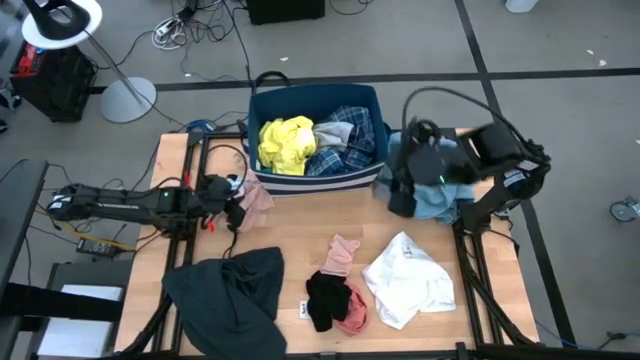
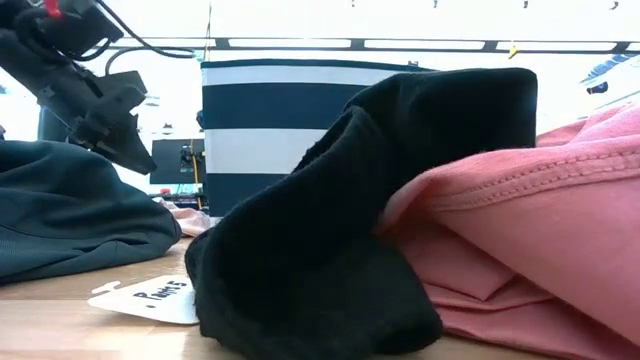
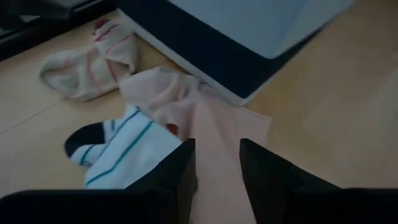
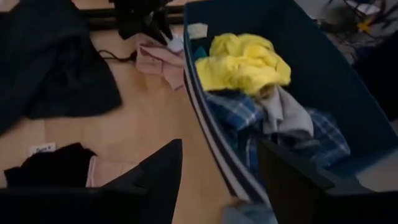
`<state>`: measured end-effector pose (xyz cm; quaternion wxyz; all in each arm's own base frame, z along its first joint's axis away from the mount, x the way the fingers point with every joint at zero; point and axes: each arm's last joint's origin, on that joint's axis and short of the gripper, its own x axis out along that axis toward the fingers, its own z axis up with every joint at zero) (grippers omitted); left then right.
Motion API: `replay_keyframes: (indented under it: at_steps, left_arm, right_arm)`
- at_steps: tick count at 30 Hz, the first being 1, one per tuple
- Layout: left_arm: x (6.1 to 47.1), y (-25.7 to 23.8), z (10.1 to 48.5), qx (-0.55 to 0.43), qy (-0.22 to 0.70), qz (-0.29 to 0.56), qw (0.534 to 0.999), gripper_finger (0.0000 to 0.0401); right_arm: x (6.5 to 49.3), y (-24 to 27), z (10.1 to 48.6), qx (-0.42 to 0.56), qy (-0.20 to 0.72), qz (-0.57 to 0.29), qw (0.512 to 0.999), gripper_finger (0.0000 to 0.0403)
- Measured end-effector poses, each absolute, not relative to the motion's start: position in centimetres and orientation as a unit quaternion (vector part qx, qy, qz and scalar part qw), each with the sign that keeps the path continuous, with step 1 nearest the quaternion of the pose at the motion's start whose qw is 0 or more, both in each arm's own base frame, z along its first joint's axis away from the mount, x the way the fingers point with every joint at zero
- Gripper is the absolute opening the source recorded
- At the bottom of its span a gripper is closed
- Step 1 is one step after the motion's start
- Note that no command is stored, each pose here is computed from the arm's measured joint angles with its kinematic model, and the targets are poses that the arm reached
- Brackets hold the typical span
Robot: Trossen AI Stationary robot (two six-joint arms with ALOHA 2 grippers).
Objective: Sort clothes
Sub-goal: Put the white stripe sock into the blue laundry organizer
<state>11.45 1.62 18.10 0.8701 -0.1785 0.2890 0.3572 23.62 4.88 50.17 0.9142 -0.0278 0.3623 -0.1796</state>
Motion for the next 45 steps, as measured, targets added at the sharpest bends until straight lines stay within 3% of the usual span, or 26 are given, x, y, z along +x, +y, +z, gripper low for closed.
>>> replay_keyframes:
  at_steps: [10, 23, 26, 31, 36, 45]
  left_arm:
    - [12.4, 2.7, 16.4, -0.185, 0.370, 0.378, 0.828, 0.0131]
    - [14.0, 3.4, 14.4, -0.180, 0.418, 0.396, 0.797, 0.0128]
    - [14.3, 3.5, 14.2, -0.179, 0.420, 0.397, 0.796, 0.0103]
    - [14.5, 3.4, 14.4, -0.187, 0.410, 0.386, 0.805, 0.0016]
    - [14.7, 3.4, 16.5, -0.197, 0.400, 0.373, 0.814, 0.0004]
    - [14.8, 3.3, 24.7, -0.176, 0.394, 0.370, 0.823, 0.0001]
  right_arm:
    - [21.3, 10.7, 46.6, -0.040, 0.348, -0.209, 0.913, 0.0205]
    - [21.6, 13.6, 33.4, 0.025, 0.377, -0.246, 0.893, 0.0196]
    - [22.1, 13.9, 29.6, 0.050, 0.370, -0.229, 0.899, 0.0191]
    - [23.1, 13.9, 23.9, 0.070, 0.342, -0.172, 0.921, 0.0184]
    - [23.6, 12.2, 19.5, 0.089, 0.303, -0.146, 0.937, 0.0174]
    - [23.2, 7.8, 14.7, 0.116, 0.264, -0.151, 0.946, 0.0164]
